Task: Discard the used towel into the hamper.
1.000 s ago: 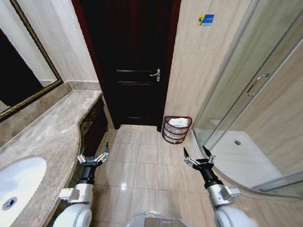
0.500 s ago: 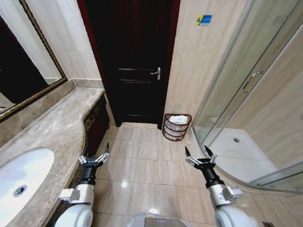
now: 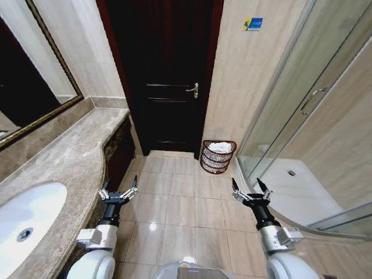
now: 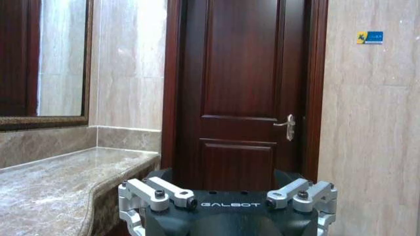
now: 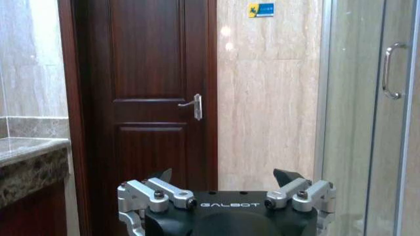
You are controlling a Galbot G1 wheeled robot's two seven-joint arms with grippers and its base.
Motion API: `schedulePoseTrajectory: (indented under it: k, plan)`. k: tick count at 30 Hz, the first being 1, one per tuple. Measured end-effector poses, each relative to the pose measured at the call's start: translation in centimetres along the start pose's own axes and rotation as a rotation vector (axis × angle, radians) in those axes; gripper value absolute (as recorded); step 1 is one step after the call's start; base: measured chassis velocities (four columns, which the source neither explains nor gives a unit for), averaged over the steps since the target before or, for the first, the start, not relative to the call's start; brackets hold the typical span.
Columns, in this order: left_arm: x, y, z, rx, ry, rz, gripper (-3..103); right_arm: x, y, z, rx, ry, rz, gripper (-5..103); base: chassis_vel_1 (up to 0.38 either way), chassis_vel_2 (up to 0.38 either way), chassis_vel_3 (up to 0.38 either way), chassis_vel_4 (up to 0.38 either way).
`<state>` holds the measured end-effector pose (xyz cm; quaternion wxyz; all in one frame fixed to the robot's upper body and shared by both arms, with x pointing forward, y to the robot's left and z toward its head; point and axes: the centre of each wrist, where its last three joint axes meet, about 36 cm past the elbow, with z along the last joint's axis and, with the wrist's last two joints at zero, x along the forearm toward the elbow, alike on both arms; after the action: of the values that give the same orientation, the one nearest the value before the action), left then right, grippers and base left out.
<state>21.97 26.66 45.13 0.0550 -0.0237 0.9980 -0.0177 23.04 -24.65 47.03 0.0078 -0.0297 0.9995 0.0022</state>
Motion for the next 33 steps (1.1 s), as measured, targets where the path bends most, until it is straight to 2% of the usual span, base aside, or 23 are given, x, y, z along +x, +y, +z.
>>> schedulePoseTrajectory:
  k: [33]
  plan:
    - [0.01,0.02,0.00,0.001,-0.001,-0.001,100,0.00,0.01,0.00,0.001,0.000,-0.001,100,0.000,0.000,0.000,0.000]
